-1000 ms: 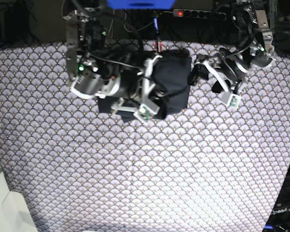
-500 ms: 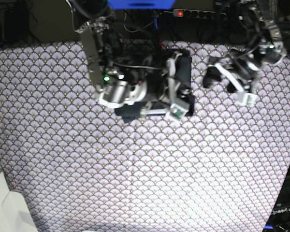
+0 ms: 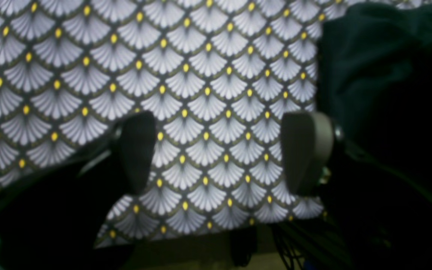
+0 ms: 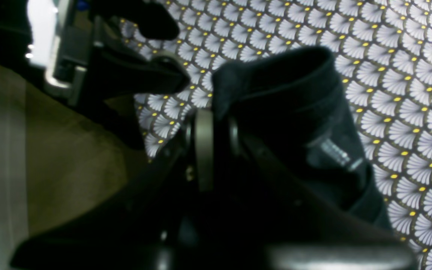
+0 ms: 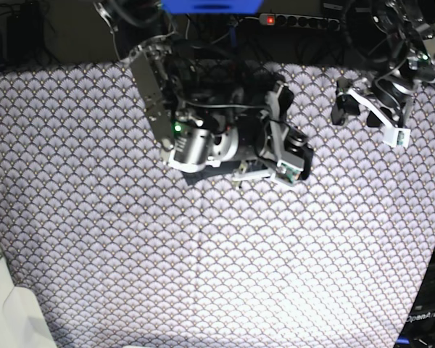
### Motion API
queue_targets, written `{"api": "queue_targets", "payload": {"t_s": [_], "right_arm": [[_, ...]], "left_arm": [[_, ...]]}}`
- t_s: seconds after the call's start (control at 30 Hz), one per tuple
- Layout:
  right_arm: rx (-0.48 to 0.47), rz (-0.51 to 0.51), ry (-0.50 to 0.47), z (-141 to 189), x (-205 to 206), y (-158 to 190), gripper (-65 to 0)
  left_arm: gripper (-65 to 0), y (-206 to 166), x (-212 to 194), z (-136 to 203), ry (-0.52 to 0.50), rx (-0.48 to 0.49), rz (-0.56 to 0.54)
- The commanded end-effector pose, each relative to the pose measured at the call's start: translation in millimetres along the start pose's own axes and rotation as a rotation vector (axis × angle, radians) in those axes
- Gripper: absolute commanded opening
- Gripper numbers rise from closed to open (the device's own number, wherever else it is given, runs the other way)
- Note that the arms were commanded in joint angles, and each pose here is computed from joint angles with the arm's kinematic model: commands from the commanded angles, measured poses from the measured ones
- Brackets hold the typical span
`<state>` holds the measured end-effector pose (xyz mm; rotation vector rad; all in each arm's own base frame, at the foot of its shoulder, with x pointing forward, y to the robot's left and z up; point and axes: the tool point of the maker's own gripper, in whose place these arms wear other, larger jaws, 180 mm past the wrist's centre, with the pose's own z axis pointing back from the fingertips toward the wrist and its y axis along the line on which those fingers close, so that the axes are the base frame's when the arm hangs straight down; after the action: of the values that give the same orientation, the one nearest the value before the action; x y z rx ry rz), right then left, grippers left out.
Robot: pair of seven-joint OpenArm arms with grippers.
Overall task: Fold the T-shirt properly
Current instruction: 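Lay the folded end down and press it flat with the right gripper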
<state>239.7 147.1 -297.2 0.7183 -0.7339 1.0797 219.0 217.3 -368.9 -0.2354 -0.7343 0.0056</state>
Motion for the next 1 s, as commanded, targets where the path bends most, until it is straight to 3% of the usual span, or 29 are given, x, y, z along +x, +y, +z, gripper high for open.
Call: {"api": "queue_targets", "payload": {"t_s": [0.0, 0.1, 0.27, 0.47, 0.67, 0.83, 0.97], "right_arm": [[0.01, 0.021, -0.076, 3.3, 23.5, 1.4, -63.9], [0.01, 0.023, -0.075, 3.2, 23.8, 1.5, -63.5], [0.013, 0.023, -0.079, 3.6, 24.7, 2.1, -57.1], [0.117, -0.004, -0.216, 10.0, 53.0, 19.3, -52.1], [0.114, 0.011, -0.222, 11.8, 58.0, 16.5, -51.1], [0.083, 0.033, -0.17, 16.7, 46.5, 3.8, -51.5], [0.037, 0.036, -0.061, 27.7, 2.1, -15.5, -55.6]], "left_arm": [[-14.3, -0.4, 12.1, 3.9, -0.043, -0.005, -0.015], [-14.3, -0.4, 11.5, 4.0, -0.042, -0.005, -0.015], [-14.3, -0.4, 11.5, 4.0, -0.042, -0.005, -0.015], [-14.3, 0.0, 9.6, 3.5, -0.037, -0.005, -0.011], [-14.3, 4.3, 3.3, 7.7, -0.025, 0.009, -0.007], [-14.3, 8.3, 1.3, 13.6, -0.021, 0.023, -0.014], [-14.3, -8.4, -0.6, 22.2, -0.02, -0.038, -0.151]]}}
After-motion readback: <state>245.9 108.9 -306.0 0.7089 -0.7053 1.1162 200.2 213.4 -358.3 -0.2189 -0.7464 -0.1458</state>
